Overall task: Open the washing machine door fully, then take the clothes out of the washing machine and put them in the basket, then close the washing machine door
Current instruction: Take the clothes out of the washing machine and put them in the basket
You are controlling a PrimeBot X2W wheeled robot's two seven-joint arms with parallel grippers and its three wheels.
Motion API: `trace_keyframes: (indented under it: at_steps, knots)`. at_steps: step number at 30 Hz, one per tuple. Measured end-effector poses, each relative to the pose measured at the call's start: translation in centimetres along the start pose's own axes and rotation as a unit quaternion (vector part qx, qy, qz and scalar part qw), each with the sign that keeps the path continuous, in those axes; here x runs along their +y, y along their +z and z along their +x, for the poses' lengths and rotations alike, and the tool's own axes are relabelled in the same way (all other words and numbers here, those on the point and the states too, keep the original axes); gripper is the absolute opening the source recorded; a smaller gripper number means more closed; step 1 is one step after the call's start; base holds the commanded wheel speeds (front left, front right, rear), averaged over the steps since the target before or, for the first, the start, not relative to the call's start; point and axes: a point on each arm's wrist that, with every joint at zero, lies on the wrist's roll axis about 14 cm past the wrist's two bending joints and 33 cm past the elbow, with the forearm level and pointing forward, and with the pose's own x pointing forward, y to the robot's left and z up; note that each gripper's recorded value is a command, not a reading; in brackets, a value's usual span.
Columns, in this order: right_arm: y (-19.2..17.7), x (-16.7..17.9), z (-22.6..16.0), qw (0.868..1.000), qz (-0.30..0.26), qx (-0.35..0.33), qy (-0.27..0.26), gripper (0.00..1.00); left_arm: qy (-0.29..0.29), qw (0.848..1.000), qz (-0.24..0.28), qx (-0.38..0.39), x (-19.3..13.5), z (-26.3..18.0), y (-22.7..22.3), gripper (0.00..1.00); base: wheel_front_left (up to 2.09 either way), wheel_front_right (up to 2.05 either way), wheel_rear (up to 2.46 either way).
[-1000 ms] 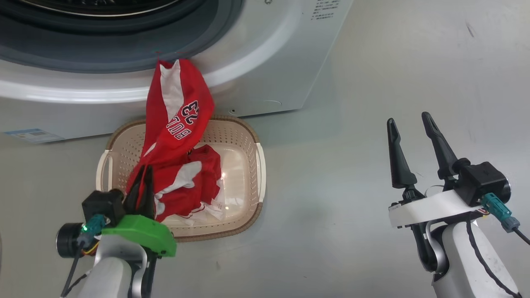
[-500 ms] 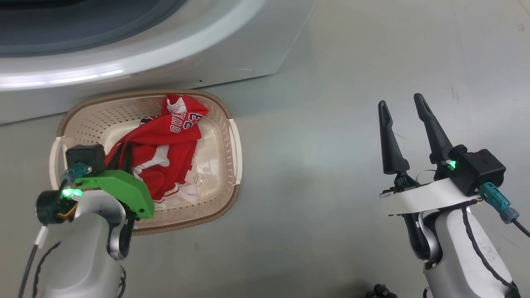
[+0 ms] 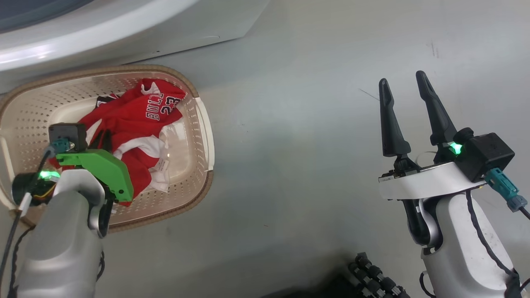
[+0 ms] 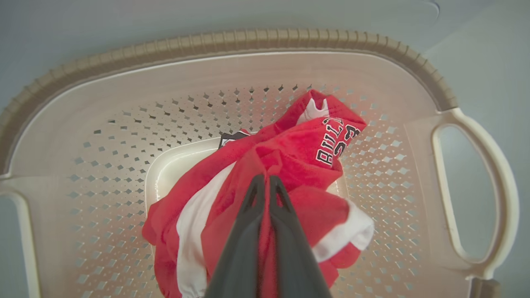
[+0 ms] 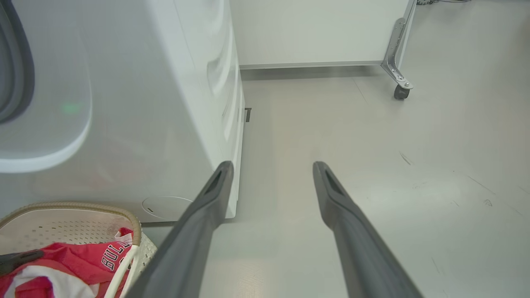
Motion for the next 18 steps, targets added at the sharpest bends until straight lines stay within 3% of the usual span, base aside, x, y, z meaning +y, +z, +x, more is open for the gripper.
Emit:
trace_keyframes:
  at_steps: [7, 11, 12, 14, 16, 18]
  knots:
    - [-0.9, -0.8, 0.4, 1.0, -0.005, 0.009, -0.011, 1.0, -0.004, 1.0, 0.008, -0.023, 0.4, 2.2, 1.6, 0.0, 0.0, 0.0, 0.0]
    - [-1.1, -1.0, 0.6, 1.0, -0.006, 0.012, -0.011, 1.0, 0.012, 1.0, 0.004, 0.006, 1.6, 2.4, -0.4, 0.0, 0.0, 0.0, 0.0]
    - [-1.1, -1.0, 0.6, 1.0, -0.006, 0.012, -0.011, 1.0, 0.016, 1.0, -0.004, 0.011, 1.7, 2.4, -0.7, 0.12, 0.0, 0.0, 0.0]
    - [-1.1, -0.9, 0.6, 1.0, -0.005, 0.012, -0.011, 1.0, 0.021, 1.0, -0.01, 0.01, 2.0, 2.3, -0.9, 0.6, 0.0, 0.0, 0.0]
    - [-1.0, -1.0, 0.6, 1.0, -0.005, 0.011, -0.013, 1.0, 0.023, 1.0, -0.012, 0.004, 2.1, 2.2, -0.9, 1.0, 0.0, 0.0, 0.0]
    - [-0.9, -1.1, 0.6, 1.0, -0.004, 0.009, -0.014, 1.0, 0.022, 1.0, -0.017, 0.0, 2.0, 2.0, -0.9, 1.0, 0.0, 0.0, 0.0]
